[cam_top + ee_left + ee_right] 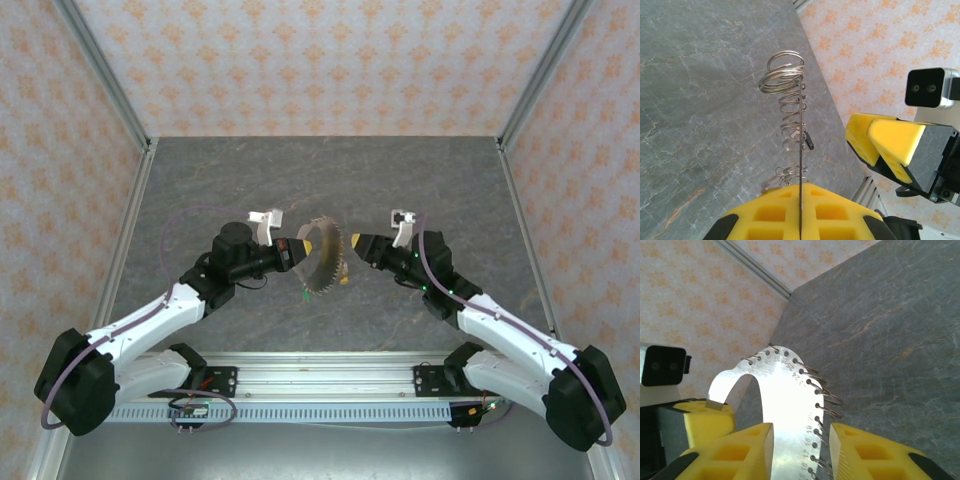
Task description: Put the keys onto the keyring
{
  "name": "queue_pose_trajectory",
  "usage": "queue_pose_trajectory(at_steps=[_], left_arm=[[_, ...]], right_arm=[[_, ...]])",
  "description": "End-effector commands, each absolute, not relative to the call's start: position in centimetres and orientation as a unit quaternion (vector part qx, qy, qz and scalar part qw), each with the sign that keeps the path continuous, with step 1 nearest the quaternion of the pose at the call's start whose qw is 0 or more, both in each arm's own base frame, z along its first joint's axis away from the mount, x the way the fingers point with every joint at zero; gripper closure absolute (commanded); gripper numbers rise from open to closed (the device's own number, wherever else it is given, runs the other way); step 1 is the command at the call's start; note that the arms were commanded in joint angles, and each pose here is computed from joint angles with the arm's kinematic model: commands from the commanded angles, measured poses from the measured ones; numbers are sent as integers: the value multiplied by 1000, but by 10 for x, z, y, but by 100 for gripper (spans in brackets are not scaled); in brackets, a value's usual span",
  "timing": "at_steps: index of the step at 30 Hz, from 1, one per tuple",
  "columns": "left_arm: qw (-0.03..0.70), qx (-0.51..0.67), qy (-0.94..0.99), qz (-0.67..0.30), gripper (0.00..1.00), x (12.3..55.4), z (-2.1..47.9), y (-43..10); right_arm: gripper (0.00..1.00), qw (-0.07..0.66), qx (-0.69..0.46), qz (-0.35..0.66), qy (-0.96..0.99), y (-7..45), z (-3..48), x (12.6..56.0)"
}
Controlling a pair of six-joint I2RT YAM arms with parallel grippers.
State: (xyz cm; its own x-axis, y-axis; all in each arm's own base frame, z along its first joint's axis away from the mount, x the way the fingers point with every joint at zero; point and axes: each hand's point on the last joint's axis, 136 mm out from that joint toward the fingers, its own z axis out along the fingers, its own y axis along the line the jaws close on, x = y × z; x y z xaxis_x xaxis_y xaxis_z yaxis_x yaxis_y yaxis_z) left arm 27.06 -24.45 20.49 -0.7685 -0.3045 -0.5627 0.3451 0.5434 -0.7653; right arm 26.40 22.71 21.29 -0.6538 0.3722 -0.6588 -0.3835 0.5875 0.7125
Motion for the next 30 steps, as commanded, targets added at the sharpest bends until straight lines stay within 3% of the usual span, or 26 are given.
queue_pose_trajectory(at_steps=[1,10,20,30], left_arm=[[391,41,787,-476,100,272,235,-239],[421,186,771,-441,100,241,255,-240],[374,313,800,-350,100,225,262,-234],[363,367,820,-246,100,238,273,-242]], right_arm=[[66,453,-19,429,781,218,214,266],[66,489,-124,418,755,226,212,250],[67,590,-386,327,629,264,209,186],[69,591,-404,308,626,281,193,186]])
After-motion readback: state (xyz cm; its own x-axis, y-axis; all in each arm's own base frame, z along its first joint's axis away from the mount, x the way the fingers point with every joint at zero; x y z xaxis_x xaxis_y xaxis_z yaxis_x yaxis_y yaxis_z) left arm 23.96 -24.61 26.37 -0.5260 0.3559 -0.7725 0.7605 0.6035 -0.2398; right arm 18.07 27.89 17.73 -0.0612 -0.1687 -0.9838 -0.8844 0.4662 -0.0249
